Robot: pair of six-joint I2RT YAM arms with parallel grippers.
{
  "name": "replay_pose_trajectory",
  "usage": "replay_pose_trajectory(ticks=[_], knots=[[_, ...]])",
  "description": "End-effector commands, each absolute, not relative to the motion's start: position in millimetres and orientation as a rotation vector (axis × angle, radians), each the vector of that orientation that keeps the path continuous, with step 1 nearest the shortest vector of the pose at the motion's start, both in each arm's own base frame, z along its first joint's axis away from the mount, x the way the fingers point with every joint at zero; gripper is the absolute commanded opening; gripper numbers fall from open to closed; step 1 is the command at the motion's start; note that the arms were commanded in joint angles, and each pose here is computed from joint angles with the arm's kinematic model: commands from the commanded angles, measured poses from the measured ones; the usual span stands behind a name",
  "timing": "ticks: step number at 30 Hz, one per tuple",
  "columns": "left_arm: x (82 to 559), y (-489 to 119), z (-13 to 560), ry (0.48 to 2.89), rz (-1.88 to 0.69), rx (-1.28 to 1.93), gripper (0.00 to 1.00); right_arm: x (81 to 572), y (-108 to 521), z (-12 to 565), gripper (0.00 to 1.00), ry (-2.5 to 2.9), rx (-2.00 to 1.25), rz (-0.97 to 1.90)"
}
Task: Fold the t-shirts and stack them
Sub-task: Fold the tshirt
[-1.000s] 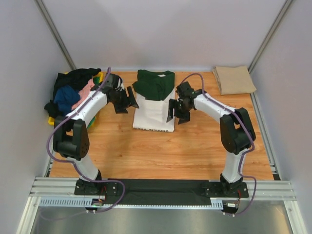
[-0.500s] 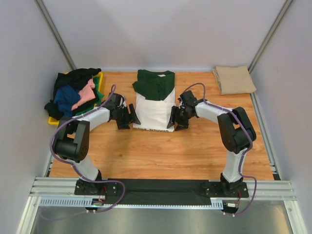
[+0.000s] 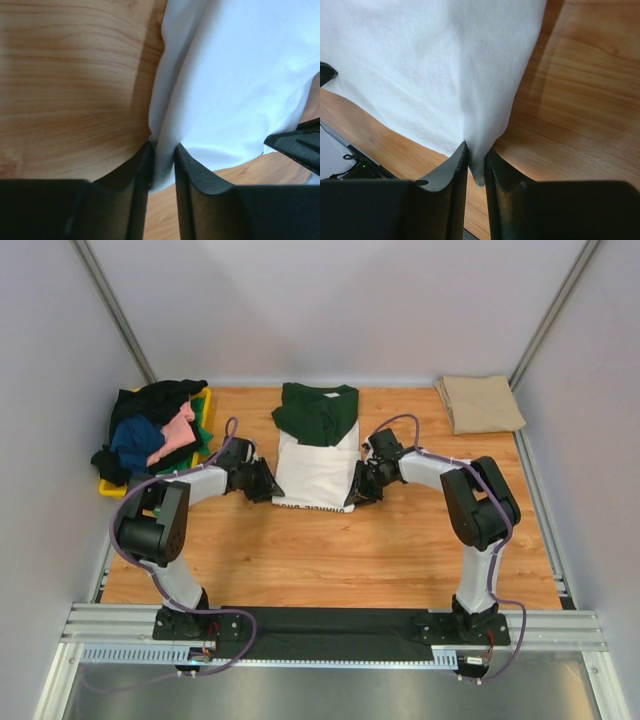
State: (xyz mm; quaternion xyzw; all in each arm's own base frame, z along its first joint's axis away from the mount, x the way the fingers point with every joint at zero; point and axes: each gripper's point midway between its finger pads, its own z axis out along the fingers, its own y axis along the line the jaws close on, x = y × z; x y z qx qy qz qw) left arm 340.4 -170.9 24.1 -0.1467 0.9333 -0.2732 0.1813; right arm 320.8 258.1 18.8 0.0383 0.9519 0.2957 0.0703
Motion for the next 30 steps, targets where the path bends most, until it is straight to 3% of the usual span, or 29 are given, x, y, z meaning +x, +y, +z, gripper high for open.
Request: replay_pose_trajectory(ticks=[1, 3, 4, 5, 12, 24, 30], knots=[[330.0, -158.8, -5.6, 2.690, -0.668, -0.462, 0.30, 319.2, 248.3, -8.1, 0.18, 2.906, 0.125, 0.797], [331.5, -160.9, -4.2, 2.679, -0.687, -0.464, 0.19, 319.6, 247.4, -7.8, 0.09, 2.903, 0.128, 0.800], [331.0, -162.5, -2.2, 2.673, -0.696, -0.460, 0.06, 320.0, 246.9, -7.5, 0.06, 2.901, 0.130, 0.800], [331.3, -164.5, -0.2, 2.667, -0.706, -0.451, 0.00, 320.1, 246.6, -6.7, 0.00, 2.896, 0.130, 0.804], [305.0, -167.4, 23.0, 2.671, -0.669, -0.406, 0.00, 308.3, 232.8, 27.1, 0.00, 2.826, 0.129, 0.799], [192.4, -153.9, 65.3, 2.685, -0.684, -0.379, 0.00, 205.2, 195.8, 75.1, 0.00, 2.768, 0.164, 0.748], [160.7, -149.0, 126.0, 2.605, -0.749, -0.318, 0.00, 175.9, 190.6, 118.4, 0.00, 2.698, 0.166, 0.714]])
